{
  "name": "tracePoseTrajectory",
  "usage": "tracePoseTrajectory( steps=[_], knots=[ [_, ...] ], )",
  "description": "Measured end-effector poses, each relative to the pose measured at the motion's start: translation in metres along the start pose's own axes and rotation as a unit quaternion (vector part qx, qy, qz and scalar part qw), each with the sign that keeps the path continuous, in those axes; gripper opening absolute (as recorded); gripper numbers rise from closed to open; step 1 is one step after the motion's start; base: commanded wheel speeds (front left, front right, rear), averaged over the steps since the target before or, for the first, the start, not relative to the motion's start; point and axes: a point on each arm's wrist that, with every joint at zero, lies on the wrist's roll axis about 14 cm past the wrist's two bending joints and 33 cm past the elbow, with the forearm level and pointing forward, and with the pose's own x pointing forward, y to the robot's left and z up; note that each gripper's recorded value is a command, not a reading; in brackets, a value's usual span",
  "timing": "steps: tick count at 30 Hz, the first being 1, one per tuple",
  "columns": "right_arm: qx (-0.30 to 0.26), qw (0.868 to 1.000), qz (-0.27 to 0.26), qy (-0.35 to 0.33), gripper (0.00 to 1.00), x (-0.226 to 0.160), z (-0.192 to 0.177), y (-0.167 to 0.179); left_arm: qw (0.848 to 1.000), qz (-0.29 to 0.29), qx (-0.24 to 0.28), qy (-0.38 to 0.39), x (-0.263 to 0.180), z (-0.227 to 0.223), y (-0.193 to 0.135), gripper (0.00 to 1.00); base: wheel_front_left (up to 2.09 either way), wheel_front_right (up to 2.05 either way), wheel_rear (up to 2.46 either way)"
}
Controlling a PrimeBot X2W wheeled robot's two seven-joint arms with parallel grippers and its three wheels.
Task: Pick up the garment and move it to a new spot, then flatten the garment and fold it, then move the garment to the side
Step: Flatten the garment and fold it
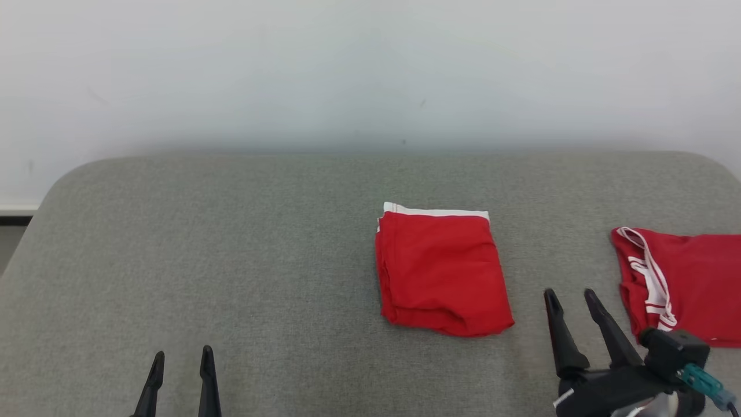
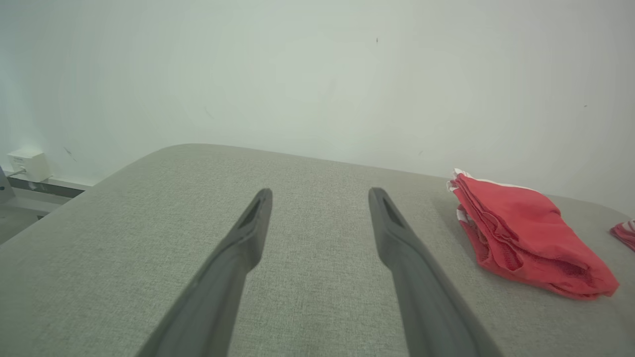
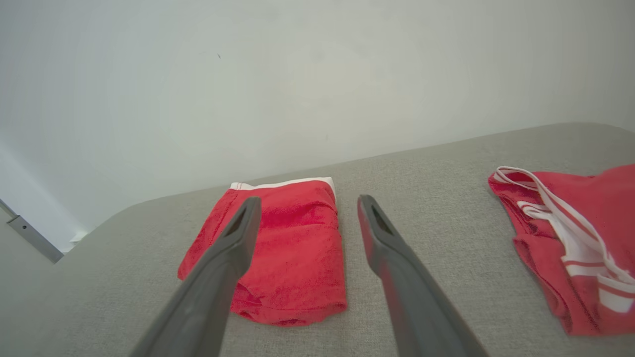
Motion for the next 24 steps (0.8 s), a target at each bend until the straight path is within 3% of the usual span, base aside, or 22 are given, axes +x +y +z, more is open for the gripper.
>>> tracePoseTrajectory(
  steps=[11,24],
  knots=[
    [-0.036,0.998,-0.05,0.011,1.0,-0.035,-0.008,-0.036,1.0,-0.009,-0.004,0.007,-0.001,-0.004,0.001,1.0,0.0,0.0,0.0],
    [-0.041,0.997,-0.04,0.053,1.0,-0.041,-0.039,-0.035,1.0,0.004,-0.008,0.028,-0.013,-0.017,0.012,1.0,0.0,0.0,0.0]
  ],
)
